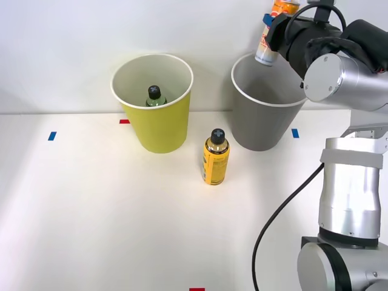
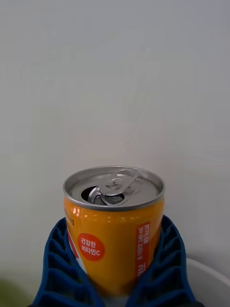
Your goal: Put cans in the gray bin, plastic bottles in the light green bin
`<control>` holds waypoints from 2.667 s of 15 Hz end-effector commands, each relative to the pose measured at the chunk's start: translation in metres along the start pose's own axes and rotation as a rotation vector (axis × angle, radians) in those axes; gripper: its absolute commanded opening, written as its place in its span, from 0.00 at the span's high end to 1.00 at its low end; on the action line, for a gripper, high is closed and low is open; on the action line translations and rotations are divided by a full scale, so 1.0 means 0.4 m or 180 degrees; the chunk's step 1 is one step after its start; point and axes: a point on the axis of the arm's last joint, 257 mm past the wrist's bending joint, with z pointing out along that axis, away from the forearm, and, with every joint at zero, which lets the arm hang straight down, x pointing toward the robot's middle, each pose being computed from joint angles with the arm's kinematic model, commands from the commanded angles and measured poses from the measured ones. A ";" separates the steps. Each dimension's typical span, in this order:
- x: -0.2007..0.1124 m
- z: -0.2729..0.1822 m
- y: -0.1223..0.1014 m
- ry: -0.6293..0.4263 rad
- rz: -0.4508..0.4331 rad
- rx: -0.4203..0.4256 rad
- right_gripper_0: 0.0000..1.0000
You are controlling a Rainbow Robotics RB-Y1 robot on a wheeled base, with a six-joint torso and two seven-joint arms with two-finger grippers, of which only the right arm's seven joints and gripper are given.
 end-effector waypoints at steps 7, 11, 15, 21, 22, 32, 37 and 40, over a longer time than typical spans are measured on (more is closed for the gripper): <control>0.005 0.023 -0.069 -0.0121 -0.0115 0.0144 0.00; -0.013 0.023 -0.048 -0.0175 -0.0089 0.0032 0.00; -0.061 -0.011 -0.015 -0.0344 -0.0193 -0.0171 0.00; -0.026 -0.224 0.020 -0.0861 -0.0371 -0.0256 0.00; -0.024 -0.245 0.022 -0.0922 -0.0387 -0.0254 0.00; 0.061 -0.481 -0.065 -0.1415 -0.0313 0.0046 0.00; 0.201 -0.598 -0.103 -0.1253 -0.0354 0.0168 0.00; 0.275 -0.657 -0.132 -0.1053 -0.0487 0.0242 0.00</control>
